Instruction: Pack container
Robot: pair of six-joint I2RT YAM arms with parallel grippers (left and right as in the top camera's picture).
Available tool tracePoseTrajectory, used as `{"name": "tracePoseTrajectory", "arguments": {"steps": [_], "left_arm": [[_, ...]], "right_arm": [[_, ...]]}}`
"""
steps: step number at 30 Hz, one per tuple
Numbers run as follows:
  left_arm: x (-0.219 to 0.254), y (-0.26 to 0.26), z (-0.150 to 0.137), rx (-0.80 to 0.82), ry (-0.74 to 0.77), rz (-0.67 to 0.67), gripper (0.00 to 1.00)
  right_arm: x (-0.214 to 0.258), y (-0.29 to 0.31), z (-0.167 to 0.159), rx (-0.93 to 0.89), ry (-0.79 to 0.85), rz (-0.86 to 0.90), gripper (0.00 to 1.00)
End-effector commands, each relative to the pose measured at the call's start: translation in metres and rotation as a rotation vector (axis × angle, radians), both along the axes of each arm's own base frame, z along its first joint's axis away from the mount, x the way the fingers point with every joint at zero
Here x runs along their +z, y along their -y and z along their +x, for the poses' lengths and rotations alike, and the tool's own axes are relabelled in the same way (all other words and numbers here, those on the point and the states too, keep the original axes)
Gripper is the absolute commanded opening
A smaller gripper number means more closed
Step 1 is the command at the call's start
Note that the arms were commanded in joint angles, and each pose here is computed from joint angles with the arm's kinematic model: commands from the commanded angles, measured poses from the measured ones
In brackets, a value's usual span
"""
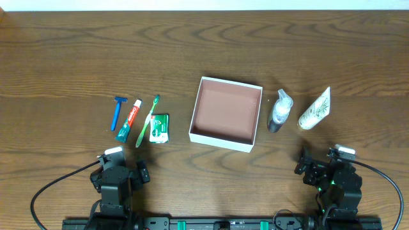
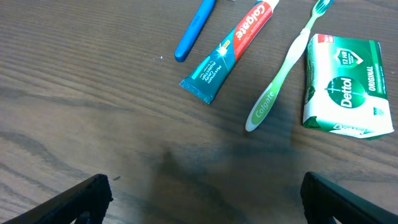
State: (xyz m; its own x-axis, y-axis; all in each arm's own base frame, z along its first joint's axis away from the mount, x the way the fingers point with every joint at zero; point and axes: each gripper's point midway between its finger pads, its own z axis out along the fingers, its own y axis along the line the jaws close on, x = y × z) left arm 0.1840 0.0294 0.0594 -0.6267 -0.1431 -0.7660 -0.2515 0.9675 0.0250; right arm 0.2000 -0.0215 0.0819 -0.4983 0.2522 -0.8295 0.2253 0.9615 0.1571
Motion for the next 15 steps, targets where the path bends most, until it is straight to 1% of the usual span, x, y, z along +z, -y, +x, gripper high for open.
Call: {"name": "tracePoseTrajectory", "arguments": {"steps": [1, 15], "left_arm": [[-0.0039, -0.0025, -0.0012, 0.010, -0.006, 0.008, 0.98], [-0.0039, -0.0025, -0.0012, 0.010, -0.006, 0.008, 0.98]], "right_arm": [[-0.0004, 0.0010, -0.0001, -0.001, 0.003, -0.004, 0.99], [-0.0004, 0.0010, -0.0001, -0.002, 0.003, -0.004, 0.99]]}}
